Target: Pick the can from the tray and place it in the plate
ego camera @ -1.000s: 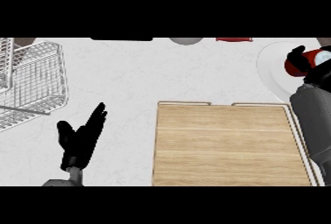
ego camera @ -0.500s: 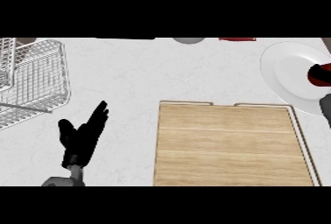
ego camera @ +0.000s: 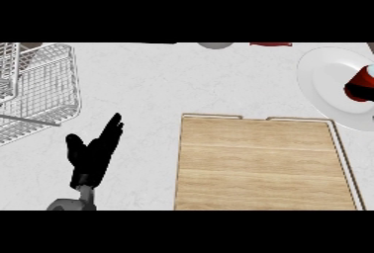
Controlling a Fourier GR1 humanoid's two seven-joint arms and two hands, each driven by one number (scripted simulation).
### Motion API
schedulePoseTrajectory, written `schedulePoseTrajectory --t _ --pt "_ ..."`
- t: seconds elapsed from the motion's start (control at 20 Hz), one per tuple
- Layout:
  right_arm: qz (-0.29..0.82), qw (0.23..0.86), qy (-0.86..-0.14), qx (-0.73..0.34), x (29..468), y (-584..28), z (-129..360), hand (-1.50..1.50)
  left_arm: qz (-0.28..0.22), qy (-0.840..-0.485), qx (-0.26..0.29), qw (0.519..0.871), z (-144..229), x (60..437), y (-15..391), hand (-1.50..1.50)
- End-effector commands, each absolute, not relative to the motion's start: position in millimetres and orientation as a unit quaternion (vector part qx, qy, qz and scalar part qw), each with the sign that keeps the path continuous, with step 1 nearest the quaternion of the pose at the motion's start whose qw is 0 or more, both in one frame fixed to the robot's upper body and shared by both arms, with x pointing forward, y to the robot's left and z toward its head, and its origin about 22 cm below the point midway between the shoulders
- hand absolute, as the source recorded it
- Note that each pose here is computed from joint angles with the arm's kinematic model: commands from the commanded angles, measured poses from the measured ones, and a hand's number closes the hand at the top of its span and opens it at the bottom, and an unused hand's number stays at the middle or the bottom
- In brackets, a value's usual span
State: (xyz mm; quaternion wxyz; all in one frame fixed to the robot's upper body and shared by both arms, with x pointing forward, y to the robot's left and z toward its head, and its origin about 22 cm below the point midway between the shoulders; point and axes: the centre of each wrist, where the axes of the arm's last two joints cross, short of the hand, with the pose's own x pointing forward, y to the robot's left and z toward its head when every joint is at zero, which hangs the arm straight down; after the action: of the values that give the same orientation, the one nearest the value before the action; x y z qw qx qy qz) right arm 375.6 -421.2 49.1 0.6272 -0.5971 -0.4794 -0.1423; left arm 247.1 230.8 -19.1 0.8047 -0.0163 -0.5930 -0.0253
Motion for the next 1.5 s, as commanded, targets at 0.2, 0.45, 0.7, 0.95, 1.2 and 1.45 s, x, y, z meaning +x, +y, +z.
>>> schedulePoseTrajectory --t 0.2,0.45,0.7,0.95,1.2,1.45 --pt "-0.246 0.548 -0.569 -0.561 368 -432 53 -1.50 -0.024 -0.575 -0.021 0.817 -25 246 220 0.00" --pt "-0.290 0.556 -0.590 -0.510 343 -464 43 -1.50 -0.013 -0.566 -0.013 0.824 -27 236 228 0.00" --pt "-0.259 0.578 -0.635 -0.442 318 -470 15 -1.50 -0.004 -0.561 -0.007 0.828 -39 236 242 0.00" --pt "-0.226 0.613 -0.637 -0.409 290 -458 -23 -1.50 -0.004 -0.559 0.002 0.829 -42 225 244 0.00" --pt "-0.181 0.634 -0.624 -0.420 273 -456 -22 -1.50 0.002 -0.559 0.001 0.829 -40 218 240 0.00" --pt "-0.160 0.641 -0.620 -0.423 253 -414 -35 -1.50 -0.002 -0.553 0.008 0.833 -31 231 248 0.00"
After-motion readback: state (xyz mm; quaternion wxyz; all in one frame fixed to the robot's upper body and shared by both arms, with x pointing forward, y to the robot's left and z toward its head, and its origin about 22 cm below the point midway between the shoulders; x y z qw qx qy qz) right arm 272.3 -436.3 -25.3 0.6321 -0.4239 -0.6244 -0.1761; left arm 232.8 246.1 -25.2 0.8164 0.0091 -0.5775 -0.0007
